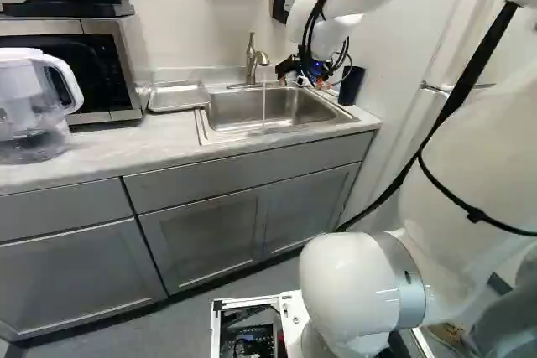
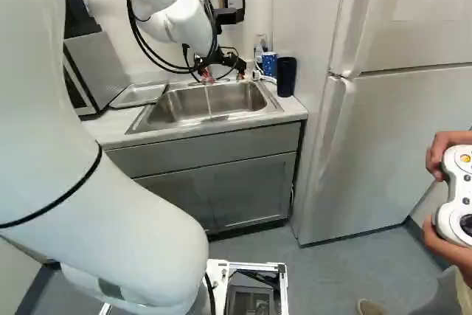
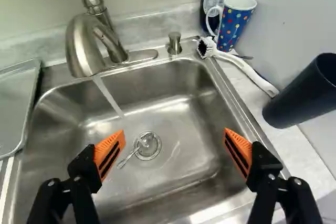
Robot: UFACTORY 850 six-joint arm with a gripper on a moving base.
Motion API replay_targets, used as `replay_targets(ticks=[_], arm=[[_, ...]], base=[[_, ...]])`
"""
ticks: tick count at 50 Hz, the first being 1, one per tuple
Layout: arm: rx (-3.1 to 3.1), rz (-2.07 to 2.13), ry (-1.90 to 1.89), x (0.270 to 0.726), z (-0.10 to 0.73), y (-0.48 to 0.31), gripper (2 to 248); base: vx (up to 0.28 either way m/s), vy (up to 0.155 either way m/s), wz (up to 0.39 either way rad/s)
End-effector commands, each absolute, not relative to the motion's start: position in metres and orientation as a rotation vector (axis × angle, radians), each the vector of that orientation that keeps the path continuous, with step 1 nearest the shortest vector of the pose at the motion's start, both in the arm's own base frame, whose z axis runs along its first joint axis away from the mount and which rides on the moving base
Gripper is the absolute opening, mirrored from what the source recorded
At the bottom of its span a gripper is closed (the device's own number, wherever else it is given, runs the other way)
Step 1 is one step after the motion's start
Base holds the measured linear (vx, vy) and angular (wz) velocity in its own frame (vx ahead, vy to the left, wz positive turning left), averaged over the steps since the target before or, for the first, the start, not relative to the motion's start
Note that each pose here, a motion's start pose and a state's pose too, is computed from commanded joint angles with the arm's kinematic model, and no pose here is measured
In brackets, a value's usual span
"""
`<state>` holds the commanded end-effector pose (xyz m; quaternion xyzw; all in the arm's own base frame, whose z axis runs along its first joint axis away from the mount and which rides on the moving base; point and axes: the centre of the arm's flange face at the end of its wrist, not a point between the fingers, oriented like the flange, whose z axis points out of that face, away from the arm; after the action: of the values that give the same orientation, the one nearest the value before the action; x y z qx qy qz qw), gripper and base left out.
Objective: Rinse the cup and place it in the tray
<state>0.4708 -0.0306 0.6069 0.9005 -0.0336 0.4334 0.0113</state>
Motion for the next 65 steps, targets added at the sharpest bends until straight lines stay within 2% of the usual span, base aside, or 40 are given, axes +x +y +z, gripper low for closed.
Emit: replay_targets(ticks=[27, 65], arm=[[2.729, 1.465, -0.322, 0.451, 0.585, -0.067, 247], [2.536, 1.658, -0.825, 0.461, 0.587, -0.124, 247]], base=[[0.0, 0.0, 0.0], [0.0, 0.0, 0.0]])
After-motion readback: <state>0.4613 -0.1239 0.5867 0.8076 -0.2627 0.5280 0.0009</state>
